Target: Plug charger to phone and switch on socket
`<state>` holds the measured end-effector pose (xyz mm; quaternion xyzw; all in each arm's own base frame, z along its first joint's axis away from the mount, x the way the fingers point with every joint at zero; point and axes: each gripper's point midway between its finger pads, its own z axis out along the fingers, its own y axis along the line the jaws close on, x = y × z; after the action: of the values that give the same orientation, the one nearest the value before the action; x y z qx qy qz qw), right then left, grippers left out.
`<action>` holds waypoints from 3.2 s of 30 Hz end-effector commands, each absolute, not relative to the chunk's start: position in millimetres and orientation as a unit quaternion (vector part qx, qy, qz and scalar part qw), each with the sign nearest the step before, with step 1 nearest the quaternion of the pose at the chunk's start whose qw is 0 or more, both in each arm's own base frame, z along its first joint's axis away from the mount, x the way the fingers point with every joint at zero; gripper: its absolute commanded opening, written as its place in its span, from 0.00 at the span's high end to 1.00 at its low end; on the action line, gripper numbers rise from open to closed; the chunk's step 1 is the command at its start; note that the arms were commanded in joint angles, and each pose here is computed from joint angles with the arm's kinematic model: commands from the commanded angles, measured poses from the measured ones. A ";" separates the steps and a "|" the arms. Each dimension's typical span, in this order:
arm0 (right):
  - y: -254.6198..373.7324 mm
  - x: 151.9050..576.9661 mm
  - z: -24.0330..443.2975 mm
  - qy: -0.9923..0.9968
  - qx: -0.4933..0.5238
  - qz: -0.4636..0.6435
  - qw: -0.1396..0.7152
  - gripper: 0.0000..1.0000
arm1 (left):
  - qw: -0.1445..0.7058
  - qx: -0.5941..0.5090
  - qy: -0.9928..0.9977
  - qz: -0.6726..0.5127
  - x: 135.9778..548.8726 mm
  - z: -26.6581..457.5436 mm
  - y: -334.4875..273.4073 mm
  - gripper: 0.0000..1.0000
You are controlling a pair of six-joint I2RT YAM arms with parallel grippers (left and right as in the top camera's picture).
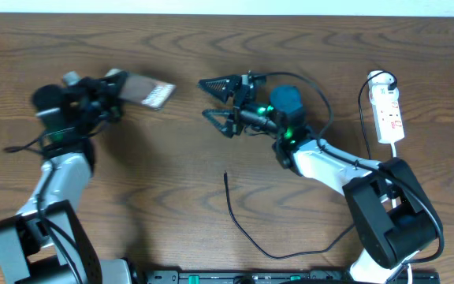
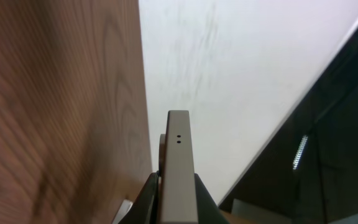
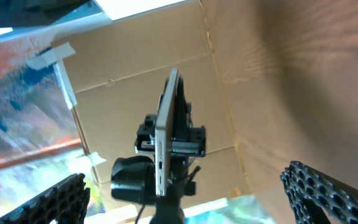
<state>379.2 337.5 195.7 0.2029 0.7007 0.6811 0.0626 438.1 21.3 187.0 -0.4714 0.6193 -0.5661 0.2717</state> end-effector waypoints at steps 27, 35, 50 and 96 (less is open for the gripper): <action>253.3 402.5 188.7 0.914 -0.055 0.367 0.161 0.01 | 0.348 -0.048 0.706 -0.615 370.9 244.8 -4.8 0.93; 233.6 344.1 135.9 0.984 -0.014 0.159 0.076 0.01 | 0.355 -0.041 0.707 -0.611 370.9 244.8 -4.8 0.93; 269.4 290.7 50.4 0.996 0.004 0.077 -0.041 0.01 | 0.351 -0.045 0.707 -0.613 370.8 243.8 -4.9 0.93; 280.3 236.2 -33.6 0.992 0.042 0.013 -0.120 0.71 | 0.352 -0.036 0.707 -0.612 369.2 243.8 -5.9 0.93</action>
<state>245.1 288.9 -2.5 0.0390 0.9946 0.0354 -0.0896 372.2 -3.8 240.4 -0.0548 0.7069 -0.6114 0.3513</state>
